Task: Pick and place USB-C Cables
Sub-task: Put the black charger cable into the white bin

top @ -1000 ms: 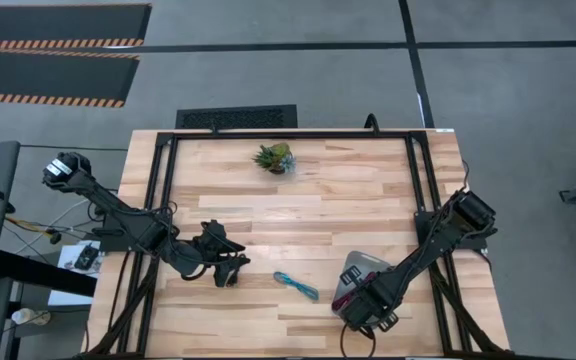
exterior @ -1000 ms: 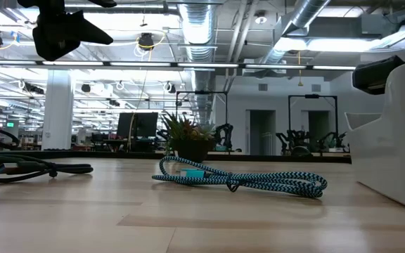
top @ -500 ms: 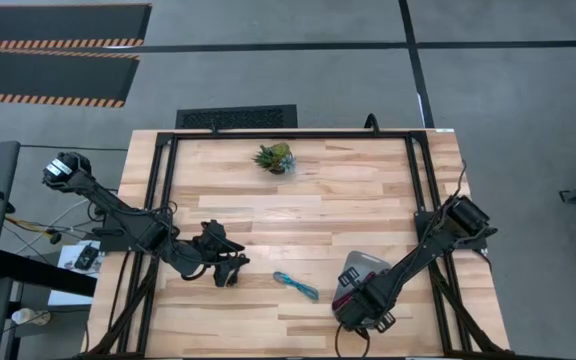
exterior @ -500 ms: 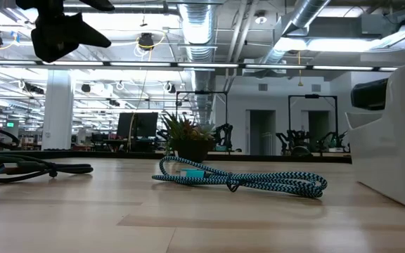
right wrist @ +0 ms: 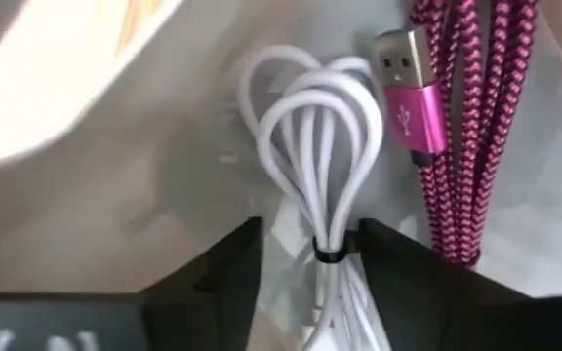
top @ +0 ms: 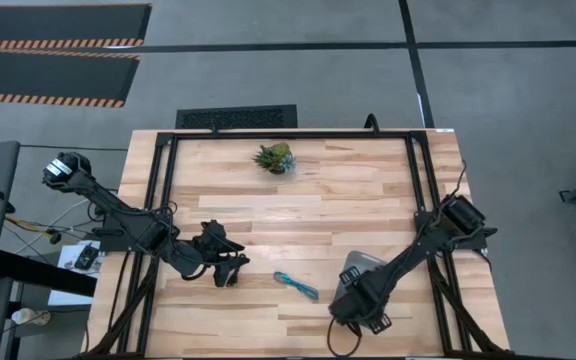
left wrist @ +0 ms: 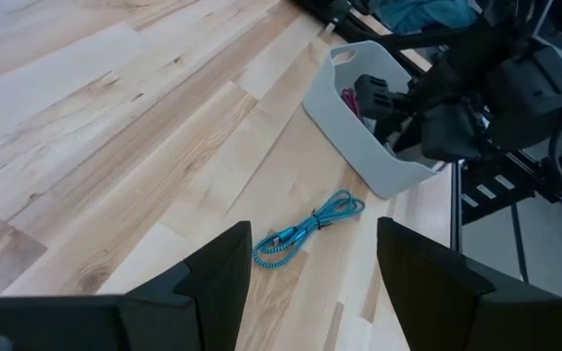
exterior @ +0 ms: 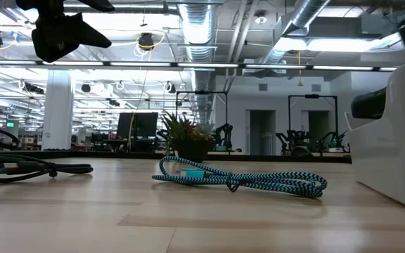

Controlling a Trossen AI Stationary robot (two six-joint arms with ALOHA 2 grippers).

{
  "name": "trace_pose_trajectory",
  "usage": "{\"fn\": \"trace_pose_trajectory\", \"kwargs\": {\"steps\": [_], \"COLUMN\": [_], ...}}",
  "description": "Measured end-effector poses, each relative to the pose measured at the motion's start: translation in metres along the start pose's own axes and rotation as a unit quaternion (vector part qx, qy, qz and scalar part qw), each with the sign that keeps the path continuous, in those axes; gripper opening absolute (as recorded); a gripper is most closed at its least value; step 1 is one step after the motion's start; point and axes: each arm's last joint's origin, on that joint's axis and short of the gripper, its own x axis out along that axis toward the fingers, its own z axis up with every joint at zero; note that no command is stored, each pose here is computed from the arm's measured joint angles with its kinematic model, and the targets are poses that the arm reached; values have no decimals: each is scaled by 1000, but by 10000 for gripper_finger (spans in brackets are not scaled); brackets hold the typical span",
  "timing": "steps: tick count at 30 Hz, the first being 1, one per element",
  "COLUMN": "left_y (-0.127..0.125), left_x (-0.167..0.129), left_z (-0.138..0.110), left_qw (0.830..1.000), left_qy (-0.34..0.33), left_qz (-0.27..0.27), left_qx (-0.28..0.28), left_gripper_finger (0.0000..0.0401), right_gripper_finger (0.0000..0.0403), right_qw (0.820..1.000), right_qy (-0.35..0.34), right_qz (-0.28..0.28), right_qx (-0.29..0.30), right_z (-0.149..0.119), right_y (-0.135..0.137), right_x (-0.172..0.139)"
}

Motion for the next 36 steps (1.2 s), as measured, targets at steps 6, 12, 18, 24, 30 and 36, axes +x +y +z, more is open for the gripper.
{"fn": "trace_pose_trajectory", "kwargs": {"steps": [6,12,18,24,30,36], "left_y": [0,0,-2,6,21,23], "left_x": [0,0,0,-1,-2,17], "left_z": [0,-1,-3,-10,-21,-38], "left_qw": [1000,1000,998,993,969,952], "left_qy": [0,10,46,95,141,165], "left_qz": [0,-7,-31,5,95,148], "left_qx": [0,-5,-19,-70,-180,-211], "left_gripper_finger": [206,206,206,206,206,206], "right_gripper_finger": [239,240,240,240,240,240], "right_qw": [1000,999,997,994,975,937], "right_qy": [14,42,66,47,-94,-241], "right_qz": [-11,-15,-29,-56,-118,-160], "right_qx": [19,28,34,82,161,196], "right_z": [10,12,12,-15,-49,-73], "right_y": [-9,-11,-8,0,11,22], "right_x": [-22,-48,-75,-122,-178,-215]}}
